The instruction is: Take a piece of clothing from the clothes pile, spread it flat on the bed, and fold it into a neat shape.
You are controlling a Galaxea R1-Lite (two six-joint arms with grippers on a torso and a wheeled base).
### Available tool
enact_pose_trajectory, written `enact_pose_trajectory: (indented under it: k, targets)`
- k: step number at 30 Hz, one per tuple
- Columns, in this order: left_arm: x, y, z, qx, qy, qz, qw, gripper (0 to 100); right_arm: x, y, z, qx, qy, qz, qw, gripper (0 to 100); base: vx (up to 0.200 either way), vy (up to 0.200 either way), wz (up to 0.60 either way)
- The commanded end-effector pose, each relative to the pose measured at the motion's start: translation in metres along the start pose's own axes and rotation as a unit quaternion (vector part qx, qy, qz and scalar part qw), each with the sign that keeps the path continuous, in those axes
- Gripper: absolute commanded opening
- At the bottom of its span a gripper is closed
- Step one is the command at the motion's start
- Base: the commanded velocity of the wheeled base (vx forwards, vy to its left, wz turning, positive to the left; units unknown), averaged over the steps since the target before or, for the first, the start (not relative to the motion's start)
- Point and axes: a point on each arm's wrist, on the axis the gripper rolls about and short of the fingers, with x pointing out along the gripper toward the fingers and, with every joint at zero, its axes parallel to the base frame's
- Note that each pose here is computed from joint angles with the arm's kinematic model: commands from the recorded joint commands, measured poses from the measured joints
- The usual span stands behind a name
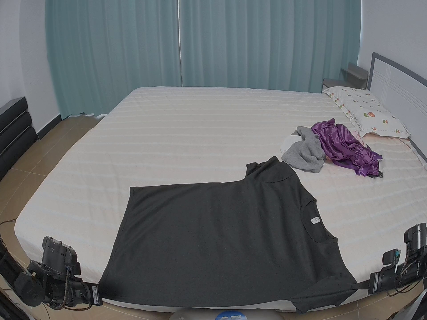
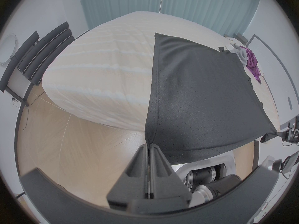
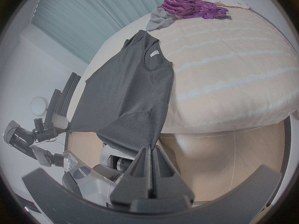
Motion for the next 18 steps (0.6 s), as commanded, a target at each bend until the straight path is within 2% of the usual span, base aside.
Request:
enact_pose_trajectory:
  k: [1,8,11,17,18]
  targets:
    - [-0.008,0.002,-0.003,0.003,-0.008,-0.002,1.0000,0,-0.002,0.002,-0.007,-0.001,0.007,0.000,1.0000,0,0.000,0.000,0.00]
    - [-0.014,0.003,-0.006,0.022,0.003,0.001,0.9998,0,-0.007,0.005,-0.011,-0.010,0.009,0.001,0.9999,0,0.000,0.000,0.00]
    - [-0.013,0.002,-0.002,0.018,-0.002,0.000,0.9998,0,-0.010,0.006,-0.007,-0.018,-0.006,0.001,0.9998,0,0.000,0.000,0.00]
    - [-0.013,-0.004,0.018,-0.009,-0.033,-0.013,0.9993,0,-0.011,0.007,0.018,-0.024,-0.035,0.004,0.9991,0,0.000,0.000,0.00]
    - [-0.013,-0.006,0.027,-0.030,-0.047,-0.017,0.9983,0,-0.009,0.007,0.024,-0.021,-0.036,0.006,0.9991,0,0.000,0.000,0.00]
